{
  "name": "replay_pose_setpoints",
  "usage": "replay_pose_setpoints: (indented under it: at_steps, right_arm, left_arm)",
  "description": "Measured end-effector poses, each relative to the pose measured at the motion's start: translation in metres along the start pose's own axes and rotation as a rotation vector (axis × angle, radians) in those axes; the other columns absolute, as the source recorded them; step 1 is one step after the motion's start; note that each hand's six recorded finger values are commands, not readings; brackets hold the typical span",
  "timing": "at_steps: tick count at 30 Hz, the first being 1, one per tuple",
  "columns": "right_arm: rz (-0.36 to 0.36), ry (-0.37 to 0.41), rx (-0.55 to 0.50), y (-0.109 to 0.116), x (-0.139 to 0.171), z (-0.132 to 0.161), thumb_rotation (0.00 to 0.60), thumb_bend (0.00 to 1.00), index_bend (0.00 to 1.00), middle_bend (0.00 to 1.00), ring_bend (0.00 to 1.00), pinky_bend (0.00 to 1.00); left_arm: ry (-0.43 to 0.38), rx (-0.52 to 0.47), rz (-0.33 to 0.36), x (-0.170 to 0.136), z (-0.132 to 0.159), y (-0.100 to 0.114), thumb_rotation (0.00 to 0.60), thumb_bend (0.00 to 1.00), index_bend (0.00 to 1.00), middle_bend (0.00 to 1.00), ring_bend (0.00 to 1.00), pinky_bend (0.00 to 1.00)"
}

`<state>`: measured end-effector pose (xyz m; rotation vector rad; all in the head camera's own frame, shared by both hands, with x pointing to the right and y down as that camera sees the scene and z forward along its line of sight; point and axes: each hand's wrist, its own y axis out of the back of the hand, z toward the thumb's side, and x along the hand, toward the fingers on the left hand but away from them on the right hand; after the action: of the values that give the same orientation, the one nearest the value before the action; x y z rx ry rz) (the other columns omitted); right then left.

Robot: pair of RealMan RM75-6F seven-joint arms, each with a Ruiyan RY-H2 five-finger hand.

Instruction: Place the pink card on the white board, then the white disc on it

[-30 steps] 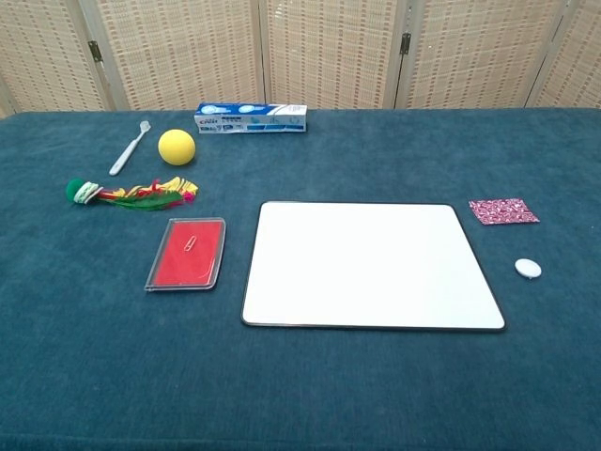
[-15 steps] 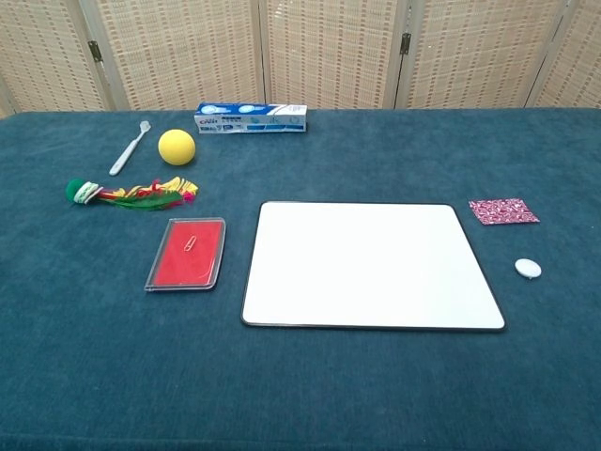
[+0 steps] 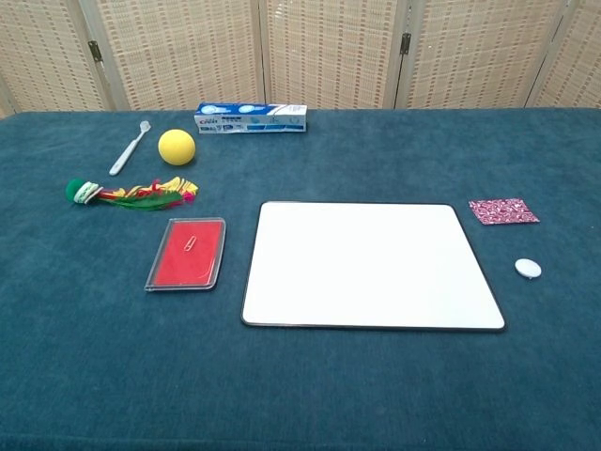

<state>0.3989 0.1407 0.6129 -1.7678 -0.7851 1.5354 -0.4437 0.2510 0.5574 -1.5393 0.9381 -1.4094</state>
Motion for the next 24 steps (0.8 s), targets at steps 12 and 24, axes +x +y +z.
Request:
replay_pose_setpoints:
  at_steps: [12,24]
  right_arm:
    - [0.054,-0.049,-0.037,-0.023,-0.081,0.001,0.600,0.26,0.25,0.00,0.00,0.00]
    - [0.104,-0.034,0.037,-0.045,-0.115,0.016,0.600,0.24,0.26,0.00,0.00,0.00]
  left_arm:
    - [0.041,0.002,-0.015,0.005,-0.005,-0.003,0.600,0.17,0.07,0.00,0.00,0.19]
    - [0.054,-0.011,-0.034,0.007,-0.009,-0.004,0.600,0.17,0.07,0.00,0.00,0.19]
